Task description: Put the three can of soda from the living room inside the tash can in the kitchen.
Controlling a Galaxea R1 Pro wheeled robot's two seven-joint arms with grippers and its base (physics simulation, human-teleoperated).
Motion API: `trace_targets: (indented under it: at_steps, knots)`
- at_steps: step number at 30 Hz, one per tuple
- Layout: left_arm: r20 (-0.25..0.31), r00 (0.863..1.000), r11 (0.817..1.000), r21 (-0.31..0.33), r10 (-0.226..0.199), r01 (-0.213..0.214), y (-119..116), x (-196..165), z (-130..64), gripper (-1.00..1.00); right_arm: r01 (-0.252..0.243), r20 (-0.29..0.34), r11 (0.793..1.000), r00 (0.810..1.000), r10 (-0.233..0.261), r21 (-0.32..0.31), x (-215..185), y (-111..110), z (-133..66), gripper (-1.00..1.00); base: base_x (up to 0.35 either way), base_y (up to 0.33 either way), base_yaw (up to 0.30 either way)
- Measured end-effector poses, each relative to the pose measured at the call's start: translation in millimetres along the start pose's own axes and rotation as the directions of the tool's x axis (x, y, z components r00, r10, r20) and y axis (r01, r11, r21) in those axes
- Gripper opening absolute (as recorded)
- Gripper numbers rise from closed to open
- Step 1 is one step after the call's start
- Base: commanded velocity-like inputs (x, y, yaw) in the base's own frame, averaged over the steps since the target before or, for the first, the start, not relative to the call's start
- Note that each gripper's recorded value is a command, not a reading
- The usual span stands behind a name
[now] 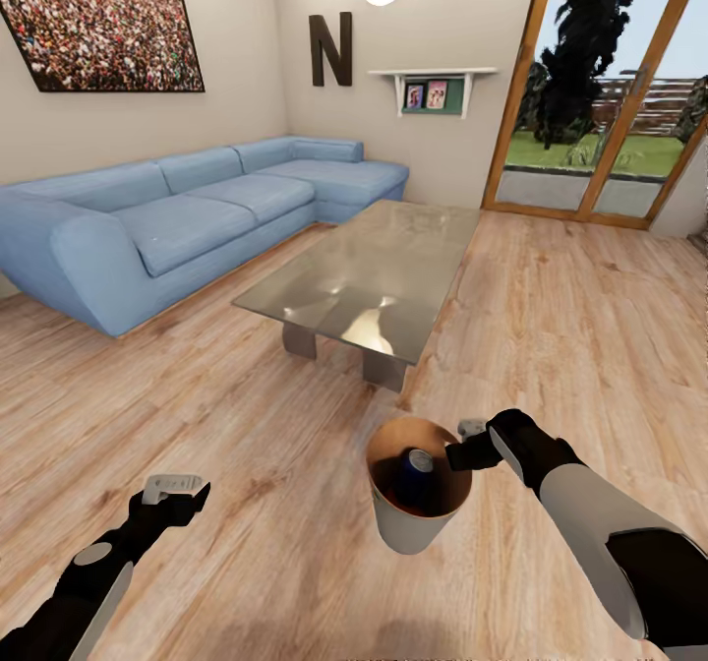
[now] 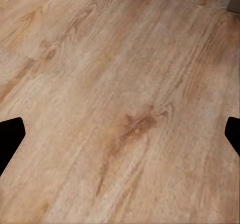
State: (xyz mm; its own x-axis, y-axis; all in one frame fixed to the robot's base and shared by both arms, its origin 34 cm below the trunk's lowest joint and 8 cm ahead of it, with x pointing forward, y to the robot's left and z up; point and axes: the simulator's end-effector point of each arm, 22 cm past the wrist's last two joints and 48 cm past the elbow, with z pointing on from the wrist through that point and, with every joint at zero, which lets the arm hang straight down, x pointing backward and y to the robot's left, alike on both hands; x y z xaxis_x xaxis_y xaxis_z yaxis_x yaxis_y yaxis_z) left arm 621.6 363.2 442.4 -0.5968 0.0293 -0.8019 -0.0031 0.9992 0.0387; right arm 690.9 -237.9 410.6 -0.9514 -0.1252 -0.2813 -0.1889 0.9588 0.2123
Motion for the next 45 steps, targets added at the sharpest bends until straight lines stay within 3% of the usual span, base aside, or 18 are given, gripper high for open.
trace_targets:
  at_steps: [36, 38, 41, 43, 45]
  knots:
    - [-0.019, 1.0, 1.0, -0.002, 0.002, -0.002, 0, 8, 2.7, 1.0, 0.005, -0.014, 1.0, 1.0, -0.006, -0.013, 3, 9, 9.5, -1.0, 0.0, 0.315, -0.041]
    - [-0.044, 0.999, 1.0, -0.007, 0.0, 0.0, 3, 18, 3.6, 1.0, 0.005, -0.013, 1.0, 1.0, -0.005, -0.014, 4, 9, 9.6, -1.0, 0.0, 0.249, -0.001]
    - [-0.168, 0.986, 1.0, -0.028, -0.018, 0.013, 11, 67, 4.1, 1.0, 0.004, -0.012, 1.0, 1.0, -0.004, -0.015, 3, 10, 9.6, -1.0, 0.0, 0.156, 0.0]
    - [-0.291, 0.956, 0.998, -0.047, -0.041, 0.029, 14, 118, 1.0, 1.0, 0.0, -0.011, 1.0, 1.0, 0.0, -0.018, 3, 10, 9.6, -1.0, 0.0, 0.055, 0.0]
    - [-0.373, 0.926, 0.998, -0.048, -0.062, 0.047, 3, 155, -3.1, 1.0, 0.001, -0.012, 1.0, 1.0, -0.001, -0.017, 3, 10, 9.6, -1.0, 0.0, 0.02, 0.0]
